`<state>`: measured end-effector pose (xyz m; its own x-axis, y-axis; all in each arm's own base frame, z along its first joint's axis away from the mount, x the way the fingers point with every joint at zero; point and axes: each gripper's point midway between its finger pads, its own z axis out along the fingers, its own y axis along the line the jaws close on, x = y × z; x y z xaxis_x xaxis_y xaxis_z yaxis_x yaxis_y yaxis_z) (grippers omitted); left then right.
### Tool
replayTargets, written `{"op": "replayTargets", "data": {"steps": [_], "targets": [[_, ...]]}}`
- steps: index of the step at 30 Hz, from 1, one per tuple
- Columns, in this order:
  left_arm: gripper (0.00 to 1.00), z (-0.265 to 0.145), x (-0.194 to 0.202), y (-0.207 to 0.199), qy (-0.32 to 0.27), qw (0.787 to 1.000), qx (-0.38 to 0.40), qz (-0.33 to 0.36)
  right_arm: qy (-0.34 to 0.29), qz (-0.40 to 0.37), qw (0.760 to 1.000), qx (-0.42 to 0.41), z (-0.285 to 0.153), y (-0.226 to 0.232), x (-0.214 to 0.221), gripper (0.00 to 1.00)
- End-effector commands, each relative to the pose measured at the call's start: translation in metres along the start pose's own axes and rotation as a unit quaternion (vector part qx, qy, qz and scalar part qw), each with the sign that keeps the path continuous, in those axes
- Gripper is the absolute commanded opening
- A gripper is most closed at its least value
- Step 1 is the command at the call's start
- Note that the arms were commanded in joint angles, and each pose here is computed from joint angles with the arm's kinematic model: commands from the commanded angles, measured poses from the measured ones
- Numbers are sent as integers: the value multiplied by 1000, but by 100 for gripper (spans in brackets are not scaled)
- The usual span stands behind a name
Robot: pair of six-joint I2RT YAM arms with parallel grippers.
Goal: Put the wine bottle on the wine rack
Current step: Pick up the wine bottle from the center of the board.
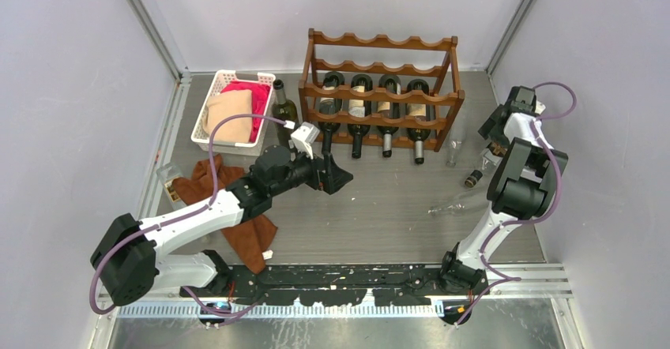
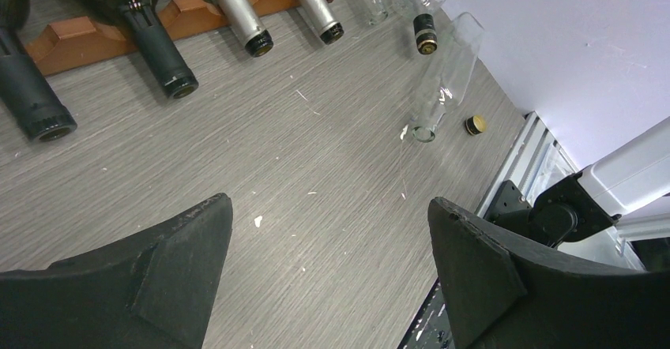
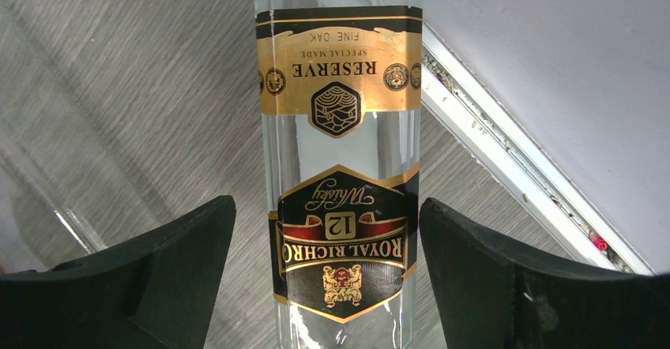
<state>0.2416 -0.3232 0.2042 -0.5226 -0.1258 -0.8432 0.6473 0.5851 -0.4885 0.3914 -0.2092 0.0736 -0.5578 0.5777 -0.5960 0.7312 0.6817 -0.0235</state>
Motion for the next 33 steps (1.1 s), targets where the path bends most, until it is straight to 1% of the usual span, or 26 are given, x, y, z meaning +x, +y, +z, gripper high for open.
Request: {"op": "replayTargets", "data": {"steps": [1, 9, 12, 14, 15, 18, 20, 26, 30, 33], "targets": [[92, -2, -16, -12, -31, 999, 25, 14, -6, 10, 1000, 14, 8, -3, 1, 89], [92, -9, -13, -12, -39, 999, 28, 7, 26, 6, 999, 23, 24, -3, 20, 88], [92, -12, -15, -13, -44, 999, 32, 7, 32, 3, 999, 19, 28, -2, 25, 81], [92, -15, -16, -15, -46, 998, 34, 8, 32, 0, 999, 15, 28, -1, 25, 73], [92, -16, -17, -15, -47, 998, 34, 10, 28, -5, 999, 15, 27, -2, 24, 66], [92, -21, -20, -17, -51, 998, 35, 13, -5, 0, 1000, 8, 14, -2, 10, 30], [92, -24, -24, -20, -56, 998, 38, 14, -28, 9, 1000, 0, 2, -2, -1, 19], [92, -27, -32, -30, -59, 997, 53, 12, -86, 27, 996, -26, -38, 1, -35, 5], [91, -29, -36, -34, -63, 996, 60, 2, -118, 33, 992, -38, -62, 0, -53, 2], [91, -30, -37, -38, -63, 996, 69, -8, -132, 37, 989, -52, -75, 1, -58, 1]]}}
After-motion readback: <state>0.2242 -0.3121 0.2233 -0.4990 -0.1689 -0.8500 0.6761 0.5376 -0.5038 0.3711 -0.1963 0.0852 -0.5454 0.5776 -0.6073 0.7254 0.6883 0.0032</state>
